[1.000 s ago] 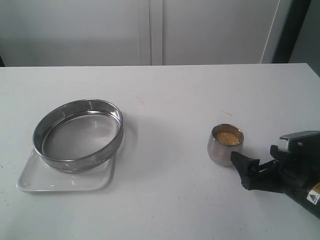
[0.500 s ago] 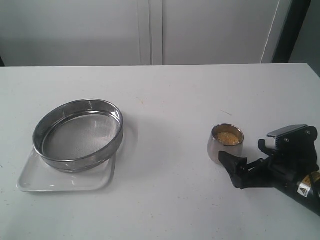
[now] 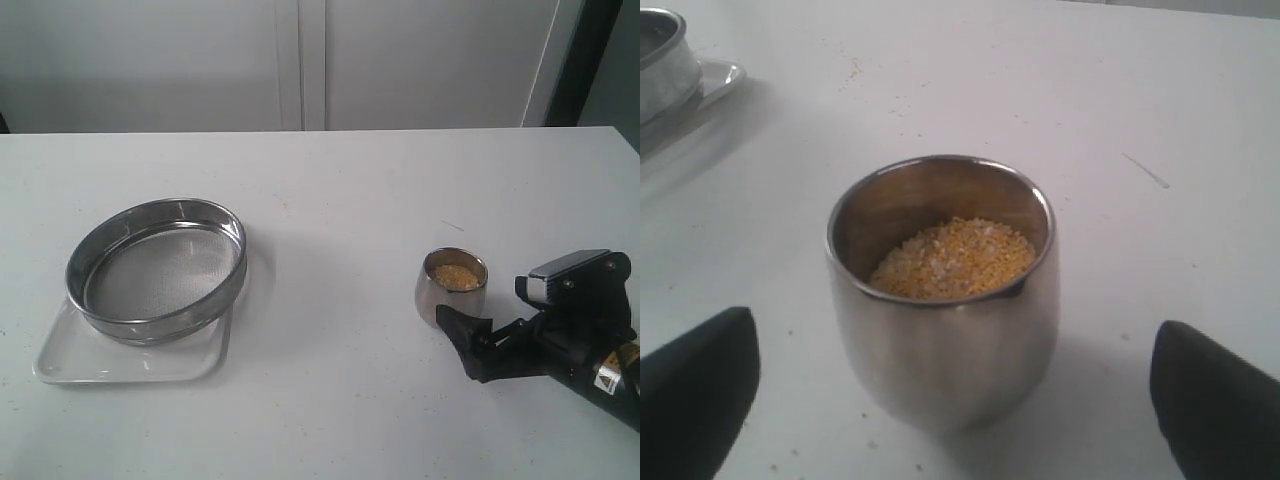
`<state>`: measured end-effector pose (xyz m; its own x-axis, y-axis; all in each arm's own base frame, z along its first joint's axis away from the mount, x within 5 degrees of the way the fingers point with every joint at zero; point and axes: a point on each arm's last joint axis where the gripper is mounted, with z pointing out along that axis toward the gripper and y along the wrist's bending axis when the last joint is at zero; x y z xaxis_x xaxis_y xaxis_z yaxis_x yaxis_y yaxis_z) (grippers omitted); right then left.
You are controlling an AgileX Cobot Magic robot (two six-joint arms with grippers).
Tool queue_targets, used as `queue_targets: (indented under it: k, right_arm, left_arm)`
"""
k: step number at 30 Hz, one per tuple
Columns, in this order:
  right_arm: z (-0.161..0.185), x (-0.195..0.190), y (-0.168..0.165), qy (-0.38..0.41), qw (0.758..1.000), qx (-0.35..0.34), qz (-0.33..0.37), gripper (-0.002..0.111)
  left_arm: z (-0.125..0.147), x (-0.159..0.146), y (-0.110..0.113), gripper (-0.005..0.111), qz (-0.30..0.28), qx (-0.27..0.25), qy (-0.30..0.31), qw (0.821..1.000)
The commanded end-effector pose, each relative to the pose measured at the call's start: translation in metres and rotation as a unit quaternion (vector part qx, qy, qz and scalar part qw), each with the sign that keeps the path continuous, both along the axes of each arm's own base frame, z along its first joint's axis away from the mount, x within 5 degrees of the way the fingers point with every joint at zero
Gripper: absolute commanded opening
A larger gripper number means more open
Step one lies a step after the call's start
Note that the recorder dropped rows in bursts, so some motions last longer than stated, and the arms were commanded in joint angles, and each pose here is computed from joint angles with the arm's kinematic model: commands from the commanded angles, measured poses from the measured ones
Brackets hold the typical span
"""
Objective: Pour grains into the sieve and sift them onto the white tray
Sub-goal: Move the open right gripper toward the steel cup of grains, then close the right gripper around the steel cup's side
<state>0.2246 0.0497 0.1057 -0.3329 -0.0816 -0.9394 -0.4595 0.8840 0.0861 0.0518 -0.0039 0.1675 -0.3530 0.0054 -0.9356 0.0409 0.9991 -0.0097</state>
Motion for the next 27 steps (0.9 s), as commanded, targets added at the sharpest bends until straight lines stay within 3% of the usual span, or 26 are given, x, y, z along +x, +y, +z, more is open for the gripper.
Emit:
queue_targets:
  k: [1, 10, 27]
  right_arm:
    - [-0.0008, 0.0002, 0.0024, -0.016, 0.999, -0.032, 0.024, 0.099]
    - [-0.0011, 0.0031, 0.0083, -0.022, 0.998, -0.035, 0.058, 0.099]
    - [-0.0022, 0.0055, 0.0084, -0.022, 0.998, -0.032, 0.056, 0.099]
  left_arm:
    - [-0.0010, -0.0001, -0.0002, 0.000, 0.000, -0.004, -0.001, 1.000]
    - [-0.0010, -0.0001, -0.0002, 0.000, 0.000, -0.004, -0.001, 1.000]
    - [-0.0010, -0.0001, -0.0002, 0.000, 0.000, -0.004, -0.001, 1.000]
